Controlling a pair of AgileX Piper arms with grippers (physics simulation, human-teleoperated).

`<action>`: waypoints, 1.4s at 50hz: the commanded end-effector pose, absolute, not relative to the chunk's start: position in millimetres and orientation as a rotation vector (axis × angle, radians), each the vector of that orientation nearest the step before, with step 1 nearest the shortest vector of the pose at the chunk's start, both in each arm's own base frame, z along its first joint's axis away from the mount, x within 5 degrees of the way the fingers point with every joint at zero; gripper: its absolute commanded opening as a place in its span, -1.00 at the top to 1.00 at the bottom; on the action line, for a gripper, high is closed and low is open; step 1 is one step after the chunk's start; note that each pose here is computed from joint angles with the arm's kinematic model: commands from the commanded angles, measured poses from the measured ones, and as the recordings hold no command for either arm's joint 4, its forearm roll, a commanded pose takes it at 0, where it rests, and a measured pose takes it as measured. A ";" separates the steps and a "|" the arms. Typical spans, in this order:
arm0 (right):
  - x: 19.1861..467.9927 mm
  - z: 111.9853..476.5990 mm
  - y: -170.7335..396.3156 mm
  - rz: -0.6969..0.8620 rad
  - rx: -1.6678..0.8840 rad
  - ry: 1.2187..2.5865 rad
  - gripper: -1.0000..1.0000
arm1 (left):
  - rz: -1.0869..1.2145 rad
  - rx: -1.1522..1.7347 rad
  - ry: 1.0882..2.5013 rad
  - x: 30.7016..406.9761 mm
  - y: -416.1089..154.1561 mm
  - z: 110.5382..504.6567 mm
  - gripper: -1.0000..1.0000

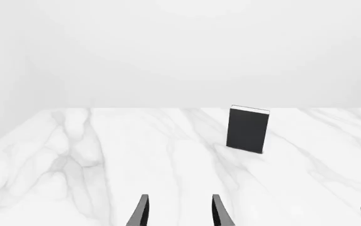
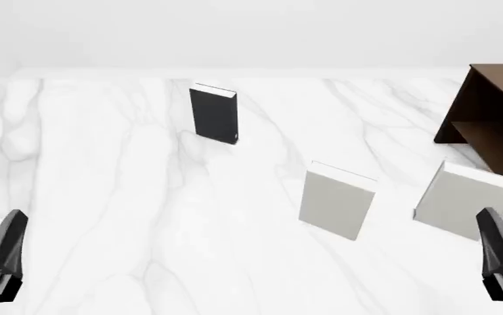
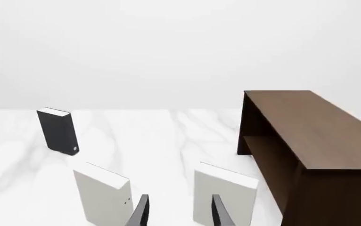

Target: Pick up the book on the left and place it on top of the shelf.

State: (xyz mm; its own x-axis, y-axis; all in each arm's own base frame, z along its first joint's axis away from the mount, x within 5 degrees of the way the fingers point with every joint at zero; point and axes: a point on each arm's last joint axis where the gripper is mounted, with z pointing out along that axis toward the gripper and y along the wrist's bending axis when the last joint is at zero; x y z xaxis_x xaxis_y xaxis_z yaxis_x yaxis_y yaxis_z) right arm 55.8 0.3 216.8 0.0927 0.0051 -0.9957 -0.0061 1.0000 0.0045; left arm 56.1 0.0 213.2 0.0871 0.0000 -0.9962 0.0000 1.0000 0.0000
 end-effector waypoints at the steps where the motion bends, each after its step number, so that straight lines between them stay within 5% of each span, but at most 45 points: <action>1: 54.3 226.5 1.3 0.034 -0.004 1.460 -1.00 | 0.000 0.000 1.484 56.1 0.0 213.2 -1.00; 16: 52.8 231.9 0.9 0.022 -0.005 1.452 -1.00 | 0.000 0.000 1.484 56.1 0.0 213.2 -1.00; 34: 48.2 291.7 4.9 0.060 -0.092 1.403 -1.00 | 0.000 0.000 1.484 56.1 0.0 213.2 -1.00; 70: 120.4 383.3 38.3 0.078 -0.388 1.462 -1.00 | 0.000 0.000 1.484 56.1 0.0 213.2 -1.00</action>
State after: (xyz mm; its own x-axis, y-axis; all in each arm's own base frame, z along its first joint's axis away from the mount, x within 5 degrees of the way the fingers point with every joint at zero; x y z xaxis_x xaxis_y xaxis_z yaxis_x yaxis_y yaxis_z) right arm 99.0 26.1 365.6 0.1311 -0.1316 -0.9826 -0.2367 0.9583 -0.1599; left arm 56.1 0.0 213.2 0.0871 0.0000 -0.9962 0.0000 1.0000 0.0000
